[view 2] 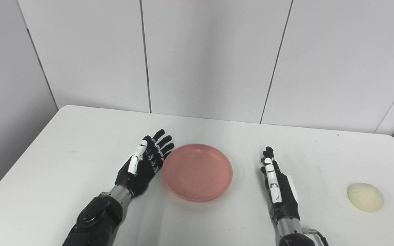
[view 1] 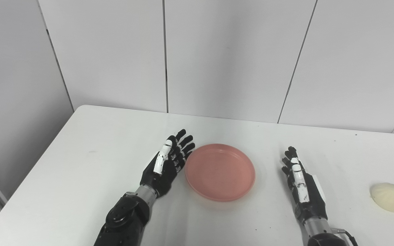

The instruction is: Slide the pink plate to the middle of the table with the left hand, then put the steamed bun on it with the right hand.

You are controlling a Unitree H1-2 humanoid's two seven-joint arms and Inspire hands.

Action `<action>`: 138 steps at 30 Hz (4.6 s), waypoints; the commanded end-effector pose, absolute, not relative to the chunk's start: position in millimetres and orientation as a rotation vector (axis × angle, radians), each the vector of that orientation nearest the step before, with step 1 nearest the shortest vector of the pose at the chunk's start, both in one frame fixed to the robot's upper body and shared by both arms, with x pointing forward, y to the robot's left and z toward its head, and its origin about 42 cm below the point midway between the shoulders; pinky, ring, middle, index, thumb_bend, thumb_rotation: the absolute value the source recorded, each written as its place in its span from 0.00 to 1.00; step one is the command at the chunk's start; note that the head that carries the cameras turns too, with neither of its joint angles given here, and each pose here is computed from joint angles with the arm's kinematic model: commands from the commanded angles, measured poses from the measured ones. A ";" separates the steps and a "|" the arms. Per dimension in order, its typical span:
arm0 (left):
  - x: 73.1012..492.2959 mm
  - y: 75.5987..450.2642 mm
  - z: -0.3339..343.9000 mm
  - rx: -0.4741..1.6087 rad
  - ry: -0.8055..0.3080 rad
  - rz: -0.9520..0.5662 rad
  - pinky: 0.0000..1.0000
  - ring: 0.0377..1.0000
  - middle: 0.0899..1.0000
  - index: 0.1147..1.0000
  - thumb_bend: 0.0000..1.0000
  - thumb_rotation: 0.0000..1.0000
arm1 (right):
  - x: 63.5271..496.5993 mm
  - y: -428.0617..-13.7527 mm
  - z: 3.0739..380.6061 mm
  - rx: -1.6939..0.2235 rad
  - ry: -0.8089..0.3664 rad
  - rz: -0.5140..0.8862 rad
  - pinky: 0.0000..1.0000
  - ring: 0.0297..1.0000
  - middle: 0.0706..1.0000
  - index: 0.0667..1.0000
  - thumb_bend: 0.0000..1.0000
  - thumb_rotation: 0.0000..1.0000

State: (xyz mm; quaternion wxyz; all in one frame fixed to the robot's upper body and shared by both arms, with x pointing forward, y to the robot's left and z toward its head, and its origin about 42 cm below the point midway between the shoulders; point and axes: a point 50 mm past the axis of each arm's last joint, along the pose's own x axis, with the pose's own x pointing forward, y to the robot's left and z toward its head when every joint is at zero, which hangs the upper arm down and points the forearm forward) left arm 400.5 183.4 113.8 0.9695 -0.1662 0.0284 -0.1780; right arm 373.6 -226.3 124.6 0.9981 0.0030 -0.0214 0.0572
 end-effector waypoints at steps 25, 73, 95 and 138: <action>382.3 200.1 44.6 -0.336 0.315 -0.306 0.95 0.94 0.96 0.95 0.45 1.00 | 371.7 -223.1 135.1 -0.227 -0.104 0.039 0.82 0.86 0.91 0.93 0.46 0.94; 383.6 275.9 17.5 -0.352 0.309 -0.292 0.87 0.88 0.90 0.91 0.52 0.91 | 330.4 -351.1 264.3 -1.210 -0.131 -0.665 0.57 0.73 0.81 0.79 0.86 0.48; 384.4 287.2 20.3 -0.376 0.311 -0.280 0.87 0.87 0.90 0.91 0.51 0.88 | 334.1 -402.5 246.2 -1.212 0.063 -0.623 0.58 0.74 0.79 0.76 0.92 0.52; 378.6 294.8 27.8 -0.370 0.302 -0.284 0.88 0.88 0.90 0.90 0.51 0.88 | 378.2 -420.9 211.1 -1.153 0.149 -0.529 0.65 0.76 0.81 0.77 0.87 0.45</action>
